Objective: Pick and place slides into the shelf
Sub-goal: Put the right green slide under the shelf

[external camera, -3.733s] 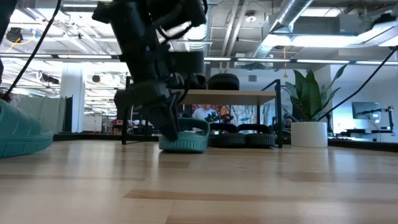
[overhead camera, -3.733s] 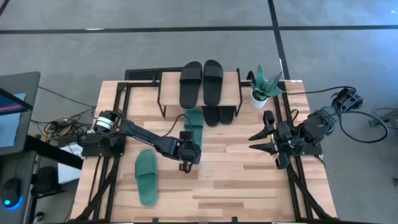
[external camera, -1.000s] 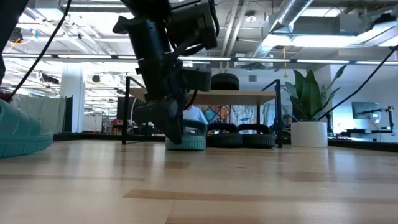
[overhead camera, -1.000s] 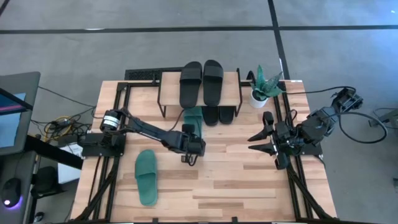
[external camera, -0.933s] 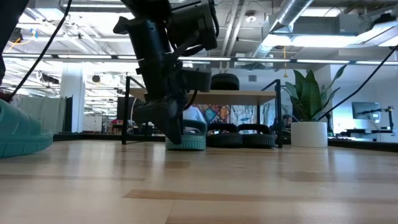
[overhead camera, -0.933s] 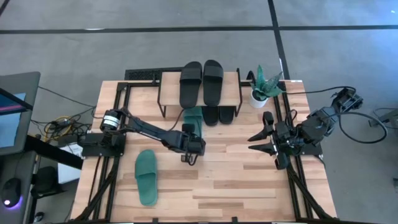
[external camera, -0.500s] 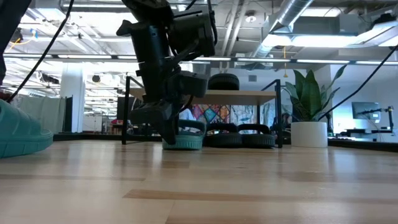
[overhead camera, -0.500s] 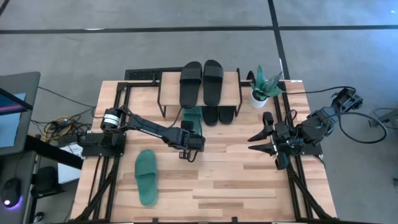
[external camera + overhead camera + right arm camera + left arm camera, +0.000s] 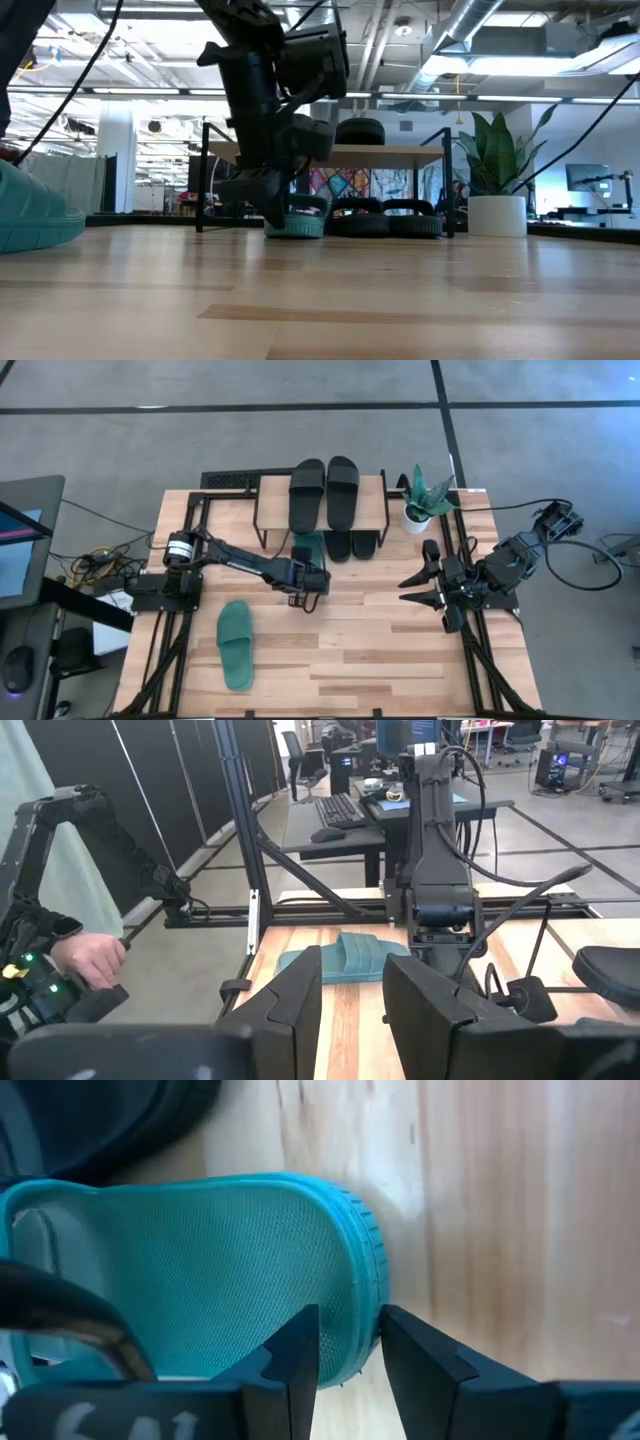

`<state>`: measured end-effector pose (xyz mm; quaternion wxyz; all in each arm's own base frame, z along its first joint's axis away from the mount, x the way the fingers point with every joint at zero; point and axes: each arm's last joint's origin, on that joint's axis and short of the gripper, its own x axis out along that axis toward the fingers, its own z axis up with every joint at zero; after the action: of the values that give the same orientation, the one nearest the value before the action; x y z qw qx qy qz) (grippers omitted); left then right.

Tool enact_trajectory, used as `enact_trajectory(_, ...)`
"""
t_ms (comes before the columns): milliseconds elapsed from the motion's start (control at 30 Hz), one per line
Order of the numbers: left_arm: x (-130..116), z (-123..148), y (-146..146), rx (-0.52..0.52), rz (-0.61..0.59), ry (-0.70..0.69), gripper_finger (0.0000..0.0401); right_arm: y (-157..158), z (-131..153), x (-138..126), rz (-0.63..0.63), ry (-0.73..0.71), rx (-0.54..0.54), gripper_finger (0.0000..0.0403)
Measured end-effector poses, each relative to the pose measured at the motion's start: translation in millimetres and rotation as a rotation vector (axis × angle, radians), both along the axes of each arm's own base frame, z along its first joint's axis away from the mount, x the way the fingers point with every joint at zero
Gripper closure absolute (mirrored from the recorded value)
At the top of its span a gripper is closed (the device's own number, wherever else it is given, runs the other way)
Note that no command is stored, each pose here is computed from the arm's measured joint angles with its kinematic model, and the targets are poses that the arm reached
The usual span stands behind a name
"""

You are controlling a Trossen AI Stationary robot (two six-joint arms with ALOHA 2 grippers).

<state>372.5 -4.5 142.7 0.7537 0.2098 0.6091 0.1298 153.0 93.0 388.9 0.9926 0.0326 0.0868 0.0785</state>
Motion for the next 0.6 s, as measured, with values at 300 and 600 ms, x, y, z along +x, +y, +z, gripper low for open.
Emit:
enact_trajectory(300, -0.2, 0.0, 15.8, 0.022, -0.035, 0.042, 0.0301, -0.1, 0.0, 0.0, -0.002, 0.0, -0.001, 0.0305)
enact_trajectory(600, -4.5, -0.2, 36.1, 0.048, -0.106, 0.142, 0.0301, -0.2, 0.0, 0.1, -0.003, -0.001, -0.003, 0.0305)
